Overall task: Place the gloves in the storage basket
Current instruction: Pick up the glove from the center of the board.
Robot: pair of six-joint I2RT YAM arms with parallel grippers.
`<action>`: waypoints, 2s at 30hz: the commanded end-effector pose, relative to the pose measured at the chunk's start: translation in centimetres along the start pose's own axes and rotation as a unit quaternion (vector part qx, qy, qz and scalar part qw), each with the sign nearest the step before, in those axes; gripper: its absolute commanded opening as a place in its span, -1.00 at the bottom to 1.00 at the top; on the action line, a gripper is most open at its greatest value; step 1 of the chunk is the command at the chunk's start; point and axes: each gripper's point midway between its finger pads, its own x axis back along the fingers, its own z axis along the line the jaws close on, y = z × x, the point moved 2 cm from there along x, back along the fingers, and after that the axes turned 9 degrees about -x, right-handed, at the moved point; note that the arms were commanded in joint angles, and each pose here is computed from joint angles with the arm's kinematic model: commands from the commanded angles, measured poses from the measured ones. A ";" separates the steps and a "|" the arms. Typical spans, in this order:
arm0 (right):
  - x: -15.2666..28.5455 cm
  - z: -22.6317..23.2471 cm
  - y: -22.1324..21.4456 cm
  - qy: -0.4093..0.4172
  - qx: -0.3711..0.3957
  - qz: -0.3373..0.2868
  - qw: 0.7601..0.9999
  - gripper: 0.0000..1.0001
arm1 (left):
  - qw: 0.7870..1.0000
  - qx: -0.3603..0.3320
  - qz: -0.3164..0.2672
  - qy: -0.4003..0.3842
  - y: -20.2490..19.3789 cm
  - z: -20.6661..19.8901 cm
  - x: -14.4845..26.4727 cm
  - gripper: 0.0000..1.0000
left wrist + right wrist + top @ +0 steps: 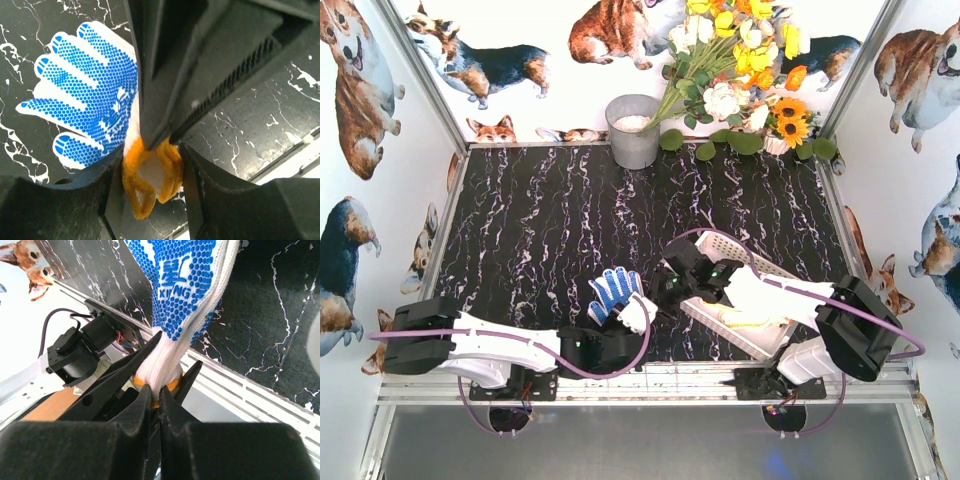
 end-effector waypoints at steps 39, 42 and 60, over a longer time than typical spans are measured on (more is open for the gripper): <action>2.9 1.1 0.5 -0.009 0.016 -0.225 0.974 0.01 | 0.981 0.190 -0.042 -0.009 2.8 -1.4 1.3 -1.00; 2.3 0.7 0.2 -0.017 0.018 -0.230 0.973 0.03 | 0.980 0.194 -0.046 -0.007 3.2 -1.4 1.3 -1.00; -0.3 2.9 -0.2 0.018 0.035 -0.221 0.975 0.05 | 0.980 0.192 -0.050 -0.025 3.8 -2.3 1.1 -1.00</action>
